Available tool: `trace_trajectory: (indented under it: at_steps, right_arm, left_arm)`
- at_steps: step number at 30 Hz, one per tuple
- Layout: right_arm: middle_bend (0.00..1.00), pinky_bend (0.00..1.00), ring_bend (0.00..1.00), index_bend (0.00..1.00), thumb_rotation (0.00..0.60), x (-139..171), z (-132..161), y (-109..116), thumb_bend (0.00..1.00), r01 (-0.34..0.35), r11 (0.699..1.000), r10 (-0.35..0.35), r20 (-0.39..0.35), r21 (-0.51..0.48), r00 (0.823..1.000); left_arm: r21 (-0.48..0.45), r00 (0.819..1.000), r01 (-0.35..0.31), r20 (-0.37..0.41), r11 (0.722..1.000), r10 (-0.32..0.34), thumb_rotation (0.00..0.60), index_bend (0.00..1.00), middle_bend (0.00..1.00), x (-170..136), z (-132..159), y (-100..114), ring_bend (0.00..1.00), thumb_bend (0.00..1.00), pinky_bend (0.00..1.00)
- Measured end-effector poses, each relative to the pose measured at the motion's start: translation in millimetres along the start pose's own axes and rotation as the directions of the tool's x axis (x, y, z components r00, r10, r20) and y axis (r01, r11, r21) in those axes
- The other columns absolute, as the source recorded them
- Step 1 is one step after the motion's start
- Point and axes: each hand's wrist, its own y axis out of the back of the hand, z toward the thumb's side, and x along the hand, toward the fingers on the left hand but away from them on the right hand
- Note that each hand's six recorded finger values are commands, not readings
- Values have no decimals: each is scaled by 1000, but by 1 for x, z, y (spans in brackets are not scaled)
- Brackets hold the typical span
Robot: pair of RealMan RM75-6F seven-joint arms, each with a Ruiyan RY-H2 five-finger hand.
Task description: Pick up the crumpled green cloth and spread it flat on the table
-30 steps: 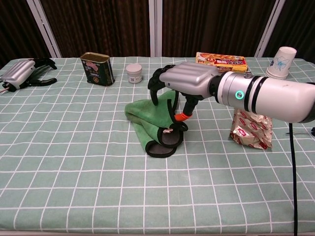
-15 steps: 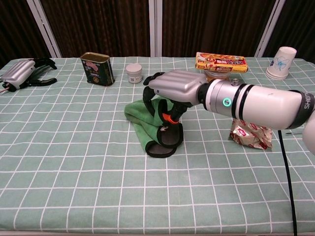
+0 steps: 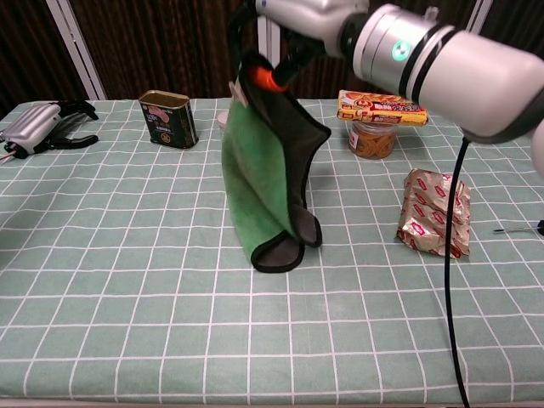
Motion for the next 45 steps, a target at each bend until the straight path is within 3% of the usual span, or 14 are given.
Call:
trace_trajectory:
  at_steps: [6,11,16,22,35,40,45]
  right_arm:
    - [336,0,112,823,600,-5,5,52,499,124,992,-124,34,6,992]
    - [331,0,110,820,600,-10,15,66,498,148,986,-152,44,72,987]
    - [327,0,108,814,600,-23,29,70,499,160,967,-172,43,200,984]
    - [327,0,106,813,600,-48,56,60,498,134,956,-156,66,261,986]
    - [317,0,88,799,600,-93,90,2,499,35,948,-78,124,317,989]
    - [303,0,77,776,600,-107,108,-10,504,16,955,-56,126,296,990]
    - [296,0,72,771,600,-116,120,-4,507,43,974,-72,127,222,989]
  left_arm:
    - [-97,999,7,47,995,-2,600,360,244,30,19,-2,199,14,250]
    - [-236,996,81,52,968,-70,600,361,245,53,32,-14,199,0,263]
    - [-301,985,174,58,938,-164,600,361,244,74,45,-34,199,0,265]
    - [-318,968,245,31,916,-248,537,361,245,84,50,-66,199,0,272]
    - [-304,926,349,-35,887,-376,430,362,244,89,53,-125,199,0,275]
    - [-305,916,358,-69,882,-396,380,361,245,91,48,-136,199,0,278]
    - [-299,913,351,-100,888,-395,368,361,245,95,44,-143,199,0,279]
